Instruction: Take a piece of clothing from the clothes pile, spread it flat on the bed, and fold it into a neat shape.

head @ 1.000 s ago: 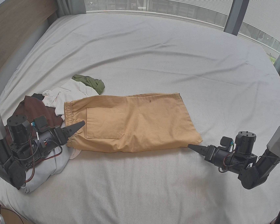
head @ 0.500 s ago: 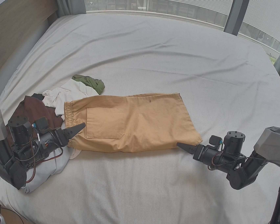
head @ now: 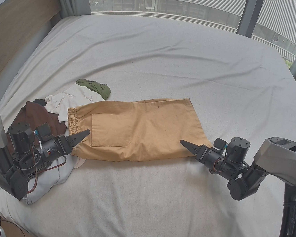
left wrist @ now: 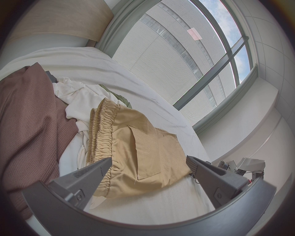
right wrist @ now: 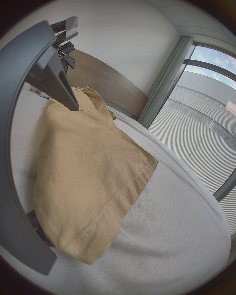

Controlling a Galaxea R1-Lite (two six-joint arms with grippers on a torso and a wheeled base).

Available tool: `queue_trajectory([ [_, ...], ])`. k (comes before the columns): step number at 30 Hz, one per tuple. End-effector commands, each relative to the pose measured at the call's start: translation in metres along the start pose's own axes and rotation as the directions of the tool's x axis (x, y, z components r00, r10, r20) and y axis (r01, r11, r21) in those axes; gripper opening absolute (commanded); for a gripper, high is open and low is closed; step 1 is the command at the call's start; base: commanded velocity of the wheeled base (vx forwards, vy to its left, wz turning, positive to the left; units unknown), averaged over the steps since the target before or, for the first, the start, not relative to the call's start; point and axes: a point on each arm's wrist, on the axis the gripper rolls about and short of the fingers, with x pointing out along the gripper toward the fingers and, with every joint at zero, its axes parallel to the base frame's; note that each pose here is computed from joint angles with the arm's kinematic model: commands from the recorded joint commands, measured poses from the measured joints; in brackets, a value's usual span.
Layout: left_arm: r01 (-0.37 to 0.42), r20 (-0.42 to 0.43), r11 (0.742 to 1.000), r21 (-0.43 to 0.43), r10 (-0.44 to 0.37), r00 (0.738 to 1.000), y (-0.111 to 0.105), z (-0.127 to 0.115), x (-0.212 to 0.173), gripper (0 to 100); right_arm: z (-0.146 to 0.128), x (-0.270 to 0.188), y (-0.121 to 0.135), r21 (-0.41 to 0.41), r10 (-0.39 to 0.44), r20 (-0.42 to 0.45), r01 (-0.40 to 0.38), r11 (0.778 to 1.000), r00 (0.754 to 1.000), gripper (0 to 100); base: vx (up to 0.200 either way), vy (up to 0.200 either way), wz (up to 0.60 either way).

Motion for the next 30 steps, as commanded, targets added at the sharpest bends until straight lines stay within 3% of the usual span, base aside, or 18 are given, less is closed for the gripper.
queue_trajectory([
  [1,0.001,0.000,1.000,0.000,-0.001,1.000,0.000,0.000,0.001,100,-0.011,0.005,-0.004,0.013,-0.002,-0.024,0.002,1.000,1.000,100,0.000,0.000,0.00],
  [5,0.001,0.005,1.000,0.001,-0.001,1.000,0.000,0.001,0.001,100,-0.011,0.005,-0.005,0.014,-0.011,-0.016,0.011,1.000,1.000,100,0.000,0.000,0.00],
  [6,0.001,0.004,1.000,0.001,-0.001,1.000,0.001,0.001,0.001,100,-0.010,0.005,-0.004,0.012,-0.015,-0.009,0.016,1.000,1.000,0,0.000,0.000,0.00],
  [20,0.004,0.003,1.000,0.000,-0.004,1.000,0.000,0.001,0.001,100,-0.012,-0.009,0.017,0.006,0.003,-0.023,-0.003,1.000,1.000,0,0.000,0.000,0.00],
  [30,0.004,0.010,1.000,-0.004,-0.004,1.000,0.000,0.003,0.000,100,-0.022,-0.043,0.036,-0.002,-0.022,-0.091,0.021,1.000,0.996,0,0.000,0.000,0.00],
])
